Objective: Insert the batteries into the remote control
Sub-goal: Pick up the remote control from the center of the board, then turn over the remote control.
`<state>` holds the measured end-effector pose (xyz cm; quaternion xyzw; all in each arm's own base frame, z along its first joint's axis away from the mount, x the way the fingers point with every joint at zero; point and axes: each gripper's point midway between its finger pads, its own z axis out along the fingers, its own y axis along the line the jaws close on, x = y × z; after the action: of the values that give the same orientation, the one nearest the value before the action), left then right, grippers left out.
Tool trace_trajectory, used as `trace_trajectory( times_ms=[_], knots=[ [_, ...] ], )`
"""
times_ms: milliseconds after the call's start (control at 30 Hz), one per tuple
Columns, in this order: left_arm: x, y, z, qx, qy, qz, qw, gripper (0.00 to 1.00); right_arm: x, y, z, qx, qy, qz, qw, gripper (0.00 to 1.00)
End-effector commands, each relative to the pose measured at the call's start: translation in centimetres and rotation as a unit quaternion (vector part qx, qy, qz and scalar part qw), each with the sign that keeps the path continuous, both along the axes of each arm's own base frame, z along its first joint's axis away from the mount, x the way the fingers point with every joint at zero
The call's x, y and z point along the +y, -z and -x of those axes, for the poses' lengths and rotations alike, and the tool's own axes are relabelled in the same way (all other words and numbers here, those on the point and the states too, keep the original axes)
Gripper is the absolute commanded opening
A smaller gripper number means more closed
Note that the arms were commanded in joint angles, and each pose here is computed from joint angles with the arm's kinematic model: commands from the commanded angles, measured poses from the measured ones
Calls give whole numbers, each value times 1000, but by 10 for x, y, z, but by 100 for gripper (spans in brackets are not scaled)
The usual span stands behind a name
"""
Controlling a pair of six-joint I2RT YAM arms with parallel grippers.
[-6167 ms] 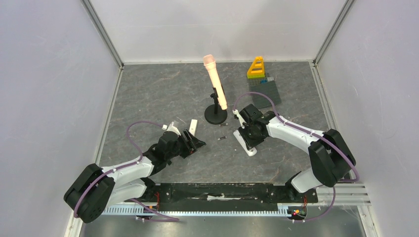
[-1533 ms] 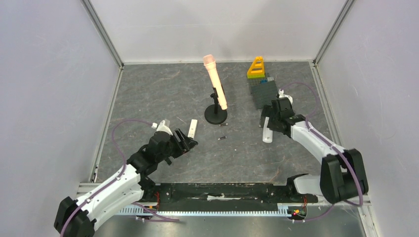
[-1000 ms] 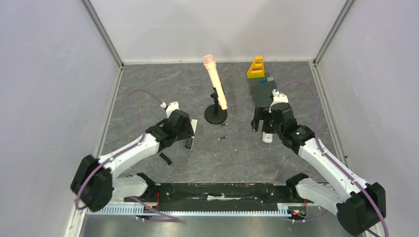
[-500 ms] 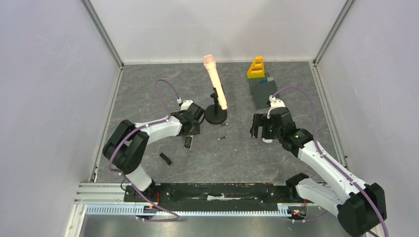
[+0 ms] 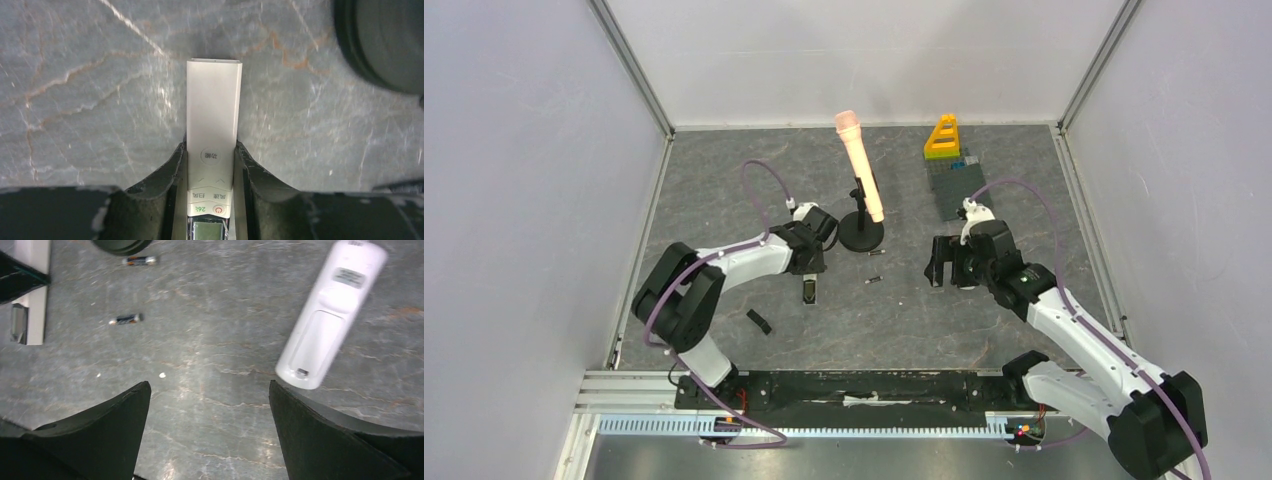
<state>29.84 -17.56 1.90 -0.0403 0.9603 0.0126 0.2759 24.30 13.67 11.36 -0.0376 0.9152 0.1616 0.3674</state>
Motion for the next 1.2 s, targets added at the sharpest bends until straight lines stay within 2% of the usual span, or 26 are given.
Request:
trace_trajectory(
  times_ms=[0, 67, 167, 300, 433, 600, 800, 933, 1033, 1167],
  knots=[
    [-13, -24, 29, 17, 67, 65, 995, 2, 33, -19, 12, -31, -95, -44, 994, 90],
    [-31, -43, 43, 11, 109, 128, 986, 2, 51, -23, 24, -40, -138, -62, 988, 90],
    [-61, -80, 73, -2, 188, 243, 951, 2, 75, -34, 41, -47, -192, -115, 973, 90],
    [-81, -125, 112, -30, 266, 363, 893, 2, 102, -60, 61, -55, -235, -192, 951, 90],
    [-91, -158, 141, -46, 333, 429, 839, 2, 117, -95, 75, -78, -264, -252, 928, 92],
    [-102, -193, 169, -40, 409, 488, 770, 2, 137, -150, 99, -119, -328, -346, 871, 93],
    [-115, -234, 187, -29, 473, 544, 693, 2, 144, -182, 112, -199, -399, -349, 824, 94],
    [-114, -255, 201, -17, 501, 570, 652, 2, 146, -188, 113, -230, -424, -332, 810, 94],
    [-112, -266, 210, -6, 517, 575, 635, 2, 145, -197, 112, -257, -431, -321, 803, 95],
    [-109, -275, 221, -4, 536, 575, 617, 2, 147, -199, 105, -259, -428, -307, 810, 95]
  ],
)
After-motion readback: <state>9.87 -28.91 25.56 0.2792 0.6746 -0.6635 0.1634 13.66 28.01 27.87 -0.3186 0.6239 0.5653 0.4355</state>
